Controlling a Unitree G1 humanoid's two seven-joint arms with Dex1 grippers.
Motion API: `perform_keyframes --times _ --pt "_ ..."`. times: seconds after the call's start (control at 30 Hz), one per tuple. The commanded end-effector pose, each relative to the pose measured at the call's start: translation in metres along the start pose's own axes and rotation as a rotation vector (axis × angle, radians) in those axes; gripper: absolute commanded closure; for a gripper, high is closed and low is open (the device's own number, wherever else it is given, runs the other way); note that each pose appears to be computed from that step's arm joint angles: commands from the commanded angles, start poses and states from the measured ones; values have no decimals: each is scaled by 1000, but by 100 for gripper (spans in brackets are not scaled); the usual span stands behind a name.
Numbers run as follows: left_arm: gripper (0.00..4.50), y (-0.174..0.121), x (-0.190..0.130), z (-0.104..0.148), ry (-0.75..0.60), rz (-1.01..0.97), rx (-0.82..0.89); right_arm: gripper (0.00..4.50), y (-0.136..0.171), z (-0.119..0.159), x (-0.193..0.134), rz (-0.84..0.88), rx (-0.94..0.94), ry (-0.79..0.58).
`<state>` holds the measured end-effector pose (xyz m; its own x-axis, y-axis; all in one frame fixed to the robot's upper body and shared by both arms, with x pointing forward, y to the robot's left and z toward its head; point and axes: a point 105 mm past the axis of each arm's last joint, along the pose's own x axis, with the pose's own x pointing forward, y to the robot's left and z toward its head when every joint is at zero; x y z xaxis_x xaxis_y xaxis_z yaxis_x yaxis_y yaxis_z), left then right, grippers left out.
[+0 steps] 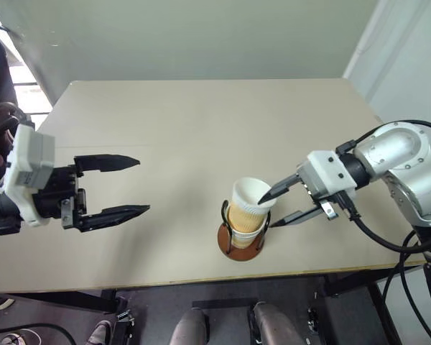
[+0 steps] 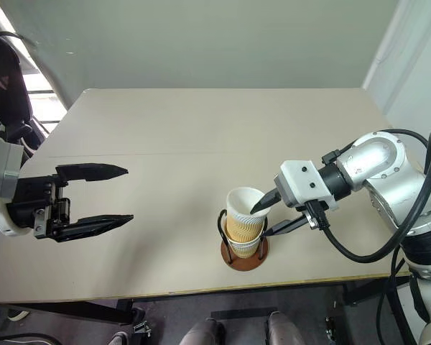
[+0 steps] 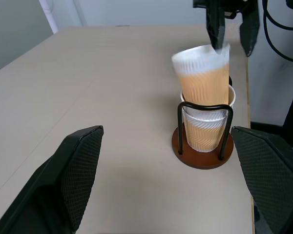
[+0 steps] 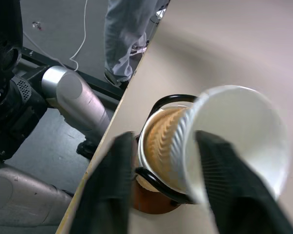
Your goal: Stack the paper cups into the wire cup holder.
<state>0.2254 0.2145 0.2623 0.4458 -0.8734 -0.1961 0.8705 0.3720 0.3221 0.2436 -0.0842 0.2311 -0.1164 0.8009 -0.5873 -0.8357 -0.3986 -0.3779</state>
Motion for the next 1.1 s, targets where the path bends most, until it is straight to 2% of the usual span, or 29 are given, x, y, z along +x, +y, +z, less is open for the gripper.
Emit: perform_keyframes --times 0.03,0.13,0.43,0.6,0.7,0.8,1.1 --pt "0 0 -3 9 -3 13 44 104 1 5 -1 3 -29 -2" --pt "0 1 -3 9 -3 13 45 2 1 5 -1 1 -31 1" --pt "0 0 -3 10 -5 11 47 2 -17 2 -30 -84 -14 -1" --pt "0 -2 -7 11 -4 25 44 2 -26 -5 -64 -134 69 -66" --pt "0 -5 -10 13 -1 35 44 2 -38 -22 -88 -234 112 -47" --pt "0 -9 -16 13 7 54 34 2 -38 -31 -106 -289 128 -52" --pt "0 -9 -42 19 23 158 10 2 -32 -46 -129 -353 165 -47"
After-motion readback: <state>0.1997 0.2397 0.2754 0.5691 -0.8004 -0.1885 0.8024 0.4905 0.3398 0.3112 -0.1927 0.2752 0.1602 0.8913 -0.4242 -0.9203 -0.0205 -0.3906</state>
